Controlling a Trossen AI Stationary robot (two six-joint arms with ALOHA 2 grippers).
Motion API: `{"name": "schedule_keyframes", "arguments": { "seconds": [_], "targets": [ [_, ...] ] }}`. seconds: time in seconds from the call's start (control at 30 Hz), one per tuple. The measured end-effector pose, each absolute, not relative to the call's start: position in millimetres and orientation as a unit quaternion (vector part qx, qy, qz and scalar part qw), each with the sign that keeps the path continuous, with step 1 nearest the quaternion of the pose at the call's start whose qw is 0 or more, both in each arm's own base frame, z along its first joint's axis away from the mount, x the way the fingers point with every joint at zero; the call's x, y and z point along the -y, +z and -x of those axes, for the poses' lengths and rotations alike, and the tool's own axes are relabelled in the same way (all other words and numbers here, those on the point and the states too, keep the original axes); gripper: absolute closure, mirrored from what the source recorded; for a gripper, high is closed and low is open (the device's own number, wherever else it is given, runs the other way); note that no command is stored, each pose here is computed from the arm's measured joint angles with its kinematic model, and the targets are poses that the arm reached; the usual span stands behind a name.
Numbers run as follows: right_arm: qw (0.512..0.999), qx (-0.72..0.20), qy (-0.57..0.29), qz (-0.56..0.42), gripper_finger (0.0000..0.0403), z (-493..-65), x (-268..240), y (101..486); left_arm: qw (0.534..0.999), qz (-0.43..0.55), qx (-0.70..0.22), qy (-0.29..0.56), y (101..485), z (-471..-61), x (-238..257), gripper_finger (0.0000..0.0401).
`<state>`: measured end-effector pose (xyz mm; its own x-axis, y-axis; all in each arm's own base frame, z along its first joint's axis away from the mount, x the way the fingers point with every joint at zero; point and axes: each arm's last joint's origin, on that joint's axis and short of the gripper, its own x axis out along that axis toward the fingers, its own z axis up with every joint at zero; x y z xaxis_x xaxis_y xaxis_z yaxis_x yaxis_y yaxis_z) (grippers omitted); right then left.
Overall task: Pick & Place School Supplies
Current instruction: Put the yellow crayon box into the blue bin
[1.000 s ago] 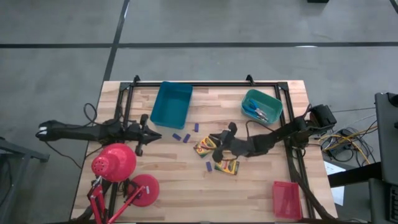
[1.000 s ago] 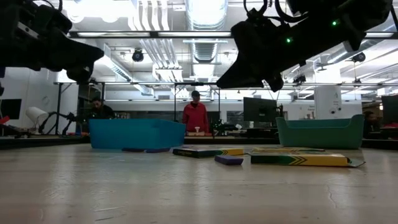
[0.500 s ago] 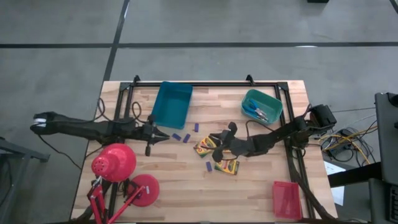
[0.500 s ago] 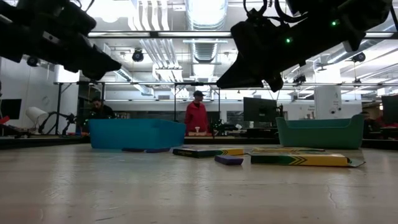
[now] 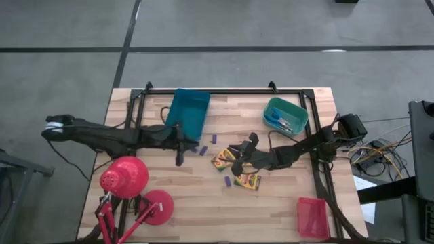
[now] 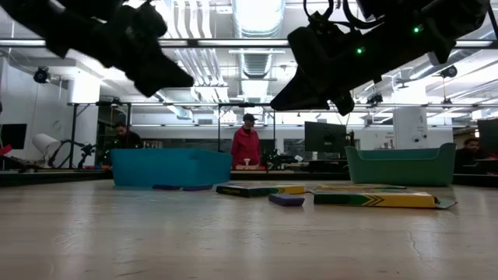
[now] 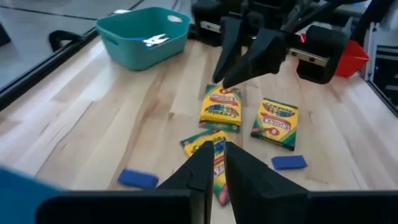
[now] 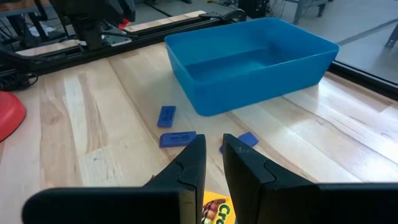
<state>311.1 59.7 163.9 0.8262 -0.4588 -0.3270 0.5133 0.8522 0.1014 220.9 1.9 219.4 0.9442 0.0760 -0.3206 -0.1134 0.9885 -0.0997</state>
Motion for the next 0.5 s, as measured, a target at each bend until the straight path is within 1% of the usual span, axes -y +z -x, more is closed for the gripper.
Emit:
{"name": "schedule_keyframes", "arguments": {
  "seconds": [0.1, 0.23, 0.5],
  "targets": [
    [0.951, -0.147, -0.254, -0.094, 0.0351, -312, -60, 164, 0.981, 0.055, -0.181, 0.044, 220, -238, -2, 0.0362],
    [0.949, -0.158, -0.256, -0.090, 0.0351, -311, -60, 160, 0.970, 0.058, -0.232, 0.050, 209, -256, -3, 0.0361],
    [0.940, -0.187, -0.267, -0.096, 0.0351, -316, -59, 134, 0.952, 0.149, -0.245, 0.111, 200, -271, -25, 0.0360]
  ]
}}
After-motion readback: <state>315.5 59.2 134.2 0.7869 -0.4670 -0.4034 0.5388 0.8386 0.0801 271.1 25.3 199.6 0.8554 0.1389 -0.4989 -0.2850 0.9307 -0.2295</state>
